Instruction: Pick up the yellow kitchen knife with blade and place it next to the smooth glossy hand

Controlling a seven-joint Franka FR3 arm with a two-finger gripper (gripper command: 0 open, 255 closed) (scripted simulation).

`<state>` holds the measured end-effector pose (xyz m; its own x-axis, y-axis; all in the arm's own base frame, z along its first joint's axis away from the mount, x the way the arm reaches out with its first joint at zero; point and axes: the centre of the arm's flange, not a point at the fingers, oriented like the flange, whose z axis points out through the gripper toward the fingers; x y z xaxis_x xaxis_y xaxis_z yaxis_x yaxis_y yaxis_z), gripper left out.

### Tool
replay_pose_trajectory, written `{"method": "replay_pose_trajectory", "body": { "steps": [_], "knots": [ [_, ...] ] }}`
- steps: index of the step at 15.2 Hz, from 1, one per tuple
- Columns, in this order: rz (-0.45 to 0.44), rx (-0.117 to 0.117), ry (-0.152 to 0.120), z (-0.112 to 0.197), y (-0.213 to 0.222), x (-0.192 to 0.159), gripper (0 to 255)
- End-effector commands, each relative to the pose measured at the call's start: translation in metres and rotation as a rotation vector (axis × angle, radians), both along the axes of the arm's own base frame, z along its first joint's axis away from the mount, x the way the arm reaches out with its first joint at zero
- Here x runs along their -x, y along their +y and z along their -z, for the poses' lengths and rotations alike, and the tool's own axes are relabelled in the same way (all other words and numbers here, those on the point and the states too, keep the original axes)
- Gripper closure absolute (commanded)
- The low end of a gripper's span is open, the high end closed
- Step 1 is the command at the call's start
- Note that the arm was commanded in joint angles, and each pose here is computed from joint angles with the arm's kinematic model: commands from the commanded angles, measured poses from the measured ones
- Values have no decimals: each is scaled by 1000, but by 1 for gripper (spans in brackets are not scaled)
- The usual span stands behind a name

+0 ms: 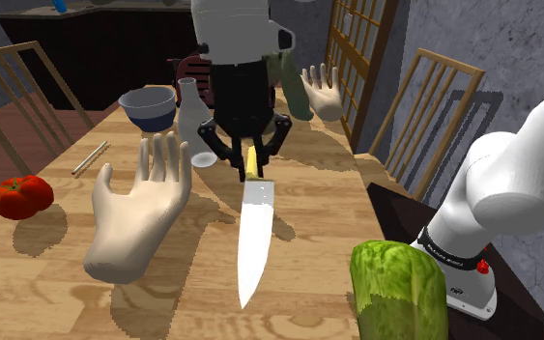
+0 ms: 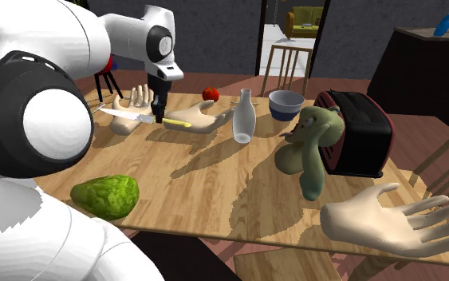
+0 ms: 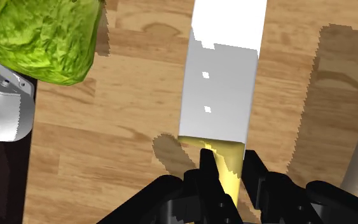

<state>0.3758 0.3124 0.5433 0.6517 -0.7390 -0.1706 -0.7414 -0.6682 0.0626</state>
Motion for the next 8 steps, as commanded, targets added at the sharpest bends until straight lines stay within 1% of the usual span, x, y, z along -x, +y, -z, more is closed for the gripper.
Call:
{"method": "replay_pose_trajectory", "body": {
  "steps": [1, 8],
  "knots": [
    [2, 0, 0, 1, 23, 14, 255],
    [2, 0, 0, 1, 103, 60, 255]
  ]
}}
